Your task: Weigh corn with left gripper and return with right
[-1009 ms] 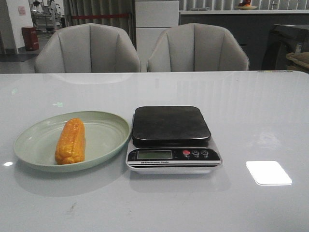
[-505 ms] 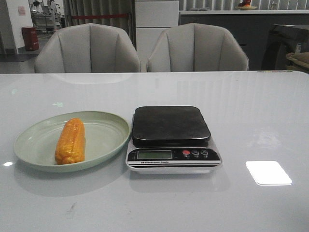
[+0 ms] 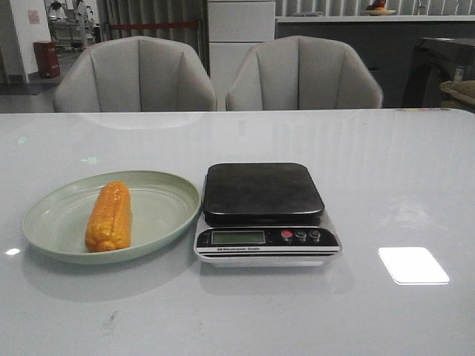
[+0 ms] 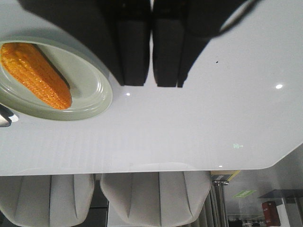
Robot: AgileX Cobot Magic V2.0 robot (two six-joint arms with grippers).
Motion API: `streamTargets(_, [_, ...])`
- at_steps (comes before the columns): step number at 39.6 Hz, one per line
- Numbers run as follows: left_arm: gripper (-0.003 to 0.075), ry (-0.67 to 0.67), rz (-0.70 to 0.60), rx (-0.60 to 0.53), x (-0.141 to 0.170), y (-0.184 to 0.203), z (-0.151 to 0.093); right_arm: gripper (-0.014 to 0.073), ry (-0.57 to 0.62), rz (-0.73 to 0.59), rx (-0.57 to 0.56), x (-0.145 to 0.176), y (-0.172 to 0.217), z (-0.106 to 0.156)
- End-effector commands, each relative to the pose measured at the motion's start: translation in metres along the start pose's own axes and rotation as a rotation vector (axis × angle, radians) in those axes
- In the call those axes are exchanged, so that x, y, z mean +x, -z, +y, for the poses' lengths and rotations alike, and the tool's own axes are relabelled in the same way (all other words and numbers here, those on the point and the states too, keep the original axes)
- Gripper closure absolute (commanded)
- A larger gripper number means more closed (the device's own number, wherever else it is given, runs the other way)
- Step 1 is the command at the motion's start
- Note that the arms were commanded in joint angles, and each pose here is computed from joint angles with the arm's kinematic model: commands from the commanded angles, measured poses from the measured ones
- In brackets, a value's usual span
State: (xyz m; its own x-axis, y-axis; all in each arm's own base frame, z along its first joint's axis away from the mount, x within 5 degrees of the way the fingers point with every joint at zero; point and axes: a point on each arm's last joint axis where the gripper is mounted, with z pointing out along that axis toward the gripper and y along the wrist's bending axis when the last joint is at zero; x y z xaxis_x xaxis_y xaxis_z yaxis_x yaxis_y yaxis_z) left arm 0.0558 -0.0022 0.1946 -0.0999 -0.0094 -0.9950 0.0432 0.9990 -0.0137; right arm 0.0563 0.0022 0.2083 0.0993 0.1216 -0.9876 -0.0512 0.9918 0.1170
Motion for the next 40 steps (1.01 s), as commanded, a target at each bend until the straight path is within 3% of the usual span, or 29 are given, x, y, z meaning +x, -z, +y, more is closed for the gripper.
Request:
streamTargets(1, [0.0607,0.009,-0.063,0.001,0.0031,-0.0005,-0.0001,0.0437,0.02,-0.097,-0.007,-0.0056,0.0018,0.0005])
streamTargets(40, [0.0607,0.009,-0.063,0.001,0.0031,-0.0005,-0.0001,0.0437,0.018,-0.096,-0.022,-0.0055,0.0018,0.0013])
